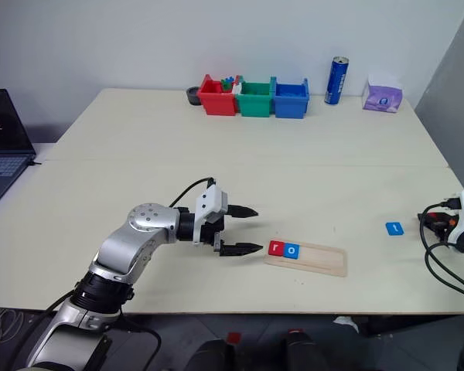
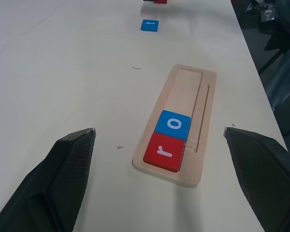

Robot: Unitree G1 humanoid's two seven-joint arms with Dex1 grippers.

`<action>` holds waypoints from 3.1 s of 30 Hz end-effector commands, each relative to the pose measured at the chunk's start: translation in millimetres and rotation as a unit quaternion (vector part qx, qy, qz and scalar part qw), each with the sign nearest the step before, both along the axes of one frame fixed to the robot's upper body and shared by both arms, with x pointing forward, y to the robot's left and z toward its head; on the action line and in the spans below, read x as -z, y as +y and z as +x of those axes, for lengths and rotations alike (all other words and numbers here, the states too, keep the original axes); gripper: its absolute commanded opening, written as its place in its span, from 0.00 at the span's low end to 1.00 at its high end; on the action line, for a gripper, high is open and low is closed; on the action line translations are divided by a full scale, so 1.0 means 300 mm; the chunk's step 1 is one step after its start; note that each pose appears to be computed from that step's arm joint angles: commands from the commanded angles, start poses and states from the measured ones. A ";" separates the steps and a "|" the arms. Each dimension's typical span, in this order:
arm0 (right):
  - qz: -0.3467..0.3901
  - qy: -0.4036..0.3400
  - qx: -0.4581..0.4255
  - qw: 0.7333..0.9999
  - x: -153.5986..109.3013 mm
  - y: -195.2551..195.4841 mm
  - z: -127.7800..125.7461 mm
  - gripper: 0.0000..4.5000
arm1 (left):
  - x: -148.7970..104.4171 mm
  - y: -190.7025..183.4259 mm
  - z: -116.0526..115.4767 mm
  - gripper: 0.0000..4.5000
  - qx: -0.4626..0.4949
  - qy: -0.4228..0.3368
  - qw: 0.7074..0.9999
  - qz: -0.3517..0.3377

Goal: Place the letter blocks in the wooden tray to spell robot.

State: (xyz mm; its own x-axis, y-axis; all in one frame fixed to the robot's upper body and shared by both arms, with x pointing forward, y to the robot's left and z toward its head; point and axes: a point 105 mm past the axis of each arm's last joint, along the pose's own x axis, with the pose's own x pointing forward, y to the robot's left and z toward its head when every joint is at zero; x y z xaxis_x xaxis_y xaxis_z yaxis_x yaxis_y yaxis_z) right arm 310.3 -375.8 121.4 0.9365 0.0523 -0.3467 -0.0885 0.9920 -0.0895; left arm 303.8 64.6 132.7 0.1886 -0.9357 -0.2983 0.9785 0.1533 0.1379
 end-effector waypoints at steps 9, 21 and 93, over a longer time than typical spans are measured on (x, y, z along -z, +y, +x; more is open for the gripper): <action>0.060 0.010 -0.016 0.998 0.002 0.394 -0.209 0.32 | -0.022 -0.001 -0.038 1.00 0.036 -0.011 0.999 -0.015; 0.082 0.038 0.056 0.994 0.120 0.421 -0.181 0.49 | 0.000 0.031 -0.040 1.00 0.033 -0.016 0.999 0.003; -0.126 0.095 -0.516 0.842 -0.059 0.579 -0.211 0.32 | 0.035 0.119 -0.034 1.00 -0.029 -0.005 0.999 0.019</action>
State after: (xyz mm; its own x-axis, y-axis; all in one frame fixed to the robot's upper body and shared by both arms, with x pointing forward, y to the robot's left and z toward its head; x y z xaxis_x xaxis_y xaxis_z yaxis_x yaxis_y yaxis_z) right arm 250.6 -214.9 128.1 0.3542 0.6829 -0.6389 -0.9280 0.3410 -0.1501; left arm 293.6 96.2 111.1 0.2309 -0.9054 -0.3562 0.9724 0.2022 0.1163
